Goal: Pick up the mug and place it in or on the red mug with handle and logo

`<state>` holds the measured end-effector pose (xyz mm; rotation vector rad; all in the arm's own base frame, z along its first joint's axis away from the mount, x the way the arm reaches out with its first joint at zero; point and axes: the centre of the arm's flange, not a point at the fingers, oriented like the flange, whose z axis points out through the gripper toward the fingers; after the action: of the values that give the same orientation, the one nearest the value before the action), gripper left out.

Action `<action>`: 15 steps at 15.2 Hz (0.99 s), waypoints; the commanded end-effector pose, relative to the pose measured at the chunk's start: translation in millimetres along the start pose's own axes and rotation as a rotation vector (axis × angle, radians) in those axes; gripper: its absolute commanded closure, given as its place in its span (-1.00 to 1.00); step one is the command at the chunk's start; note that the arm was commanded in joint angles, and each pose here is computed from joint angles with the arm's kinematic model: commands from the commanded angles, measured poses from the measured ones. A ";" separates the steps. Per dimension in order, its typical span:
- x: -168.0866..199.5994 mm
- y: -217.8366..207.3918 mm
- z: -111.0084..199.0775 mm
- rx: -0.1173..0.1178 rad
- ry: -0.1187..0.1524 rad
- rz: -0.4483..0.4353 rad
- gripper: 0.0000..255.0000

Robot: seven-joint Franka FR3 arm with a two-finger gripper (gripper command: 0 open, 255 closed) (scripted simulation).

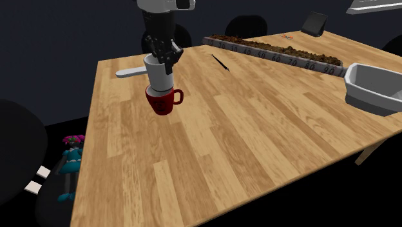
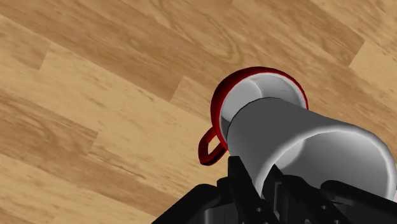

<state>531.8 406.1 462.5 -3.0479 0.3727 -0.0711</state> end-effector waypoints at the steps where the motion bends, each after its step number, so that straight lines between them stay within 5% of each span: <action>1: -0.1 -1.0 2.0 0.001 0.001 0.000 1.00; 7: -0.1 -1.0 2.0 0.001 0.001 0.000 1.00; 8: 0.0 -1.0 2.1 0.001 0.001 0.000 -1.00; 13: -0.1 -1.0 2.0 0.001 0.001 0.000 -1.00; 15: -0.2 -1.0 -24.4 0.001 0.001 0.000 -1.00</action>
<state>532.4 408.1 475.1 -3.0467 0.3727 -0.0730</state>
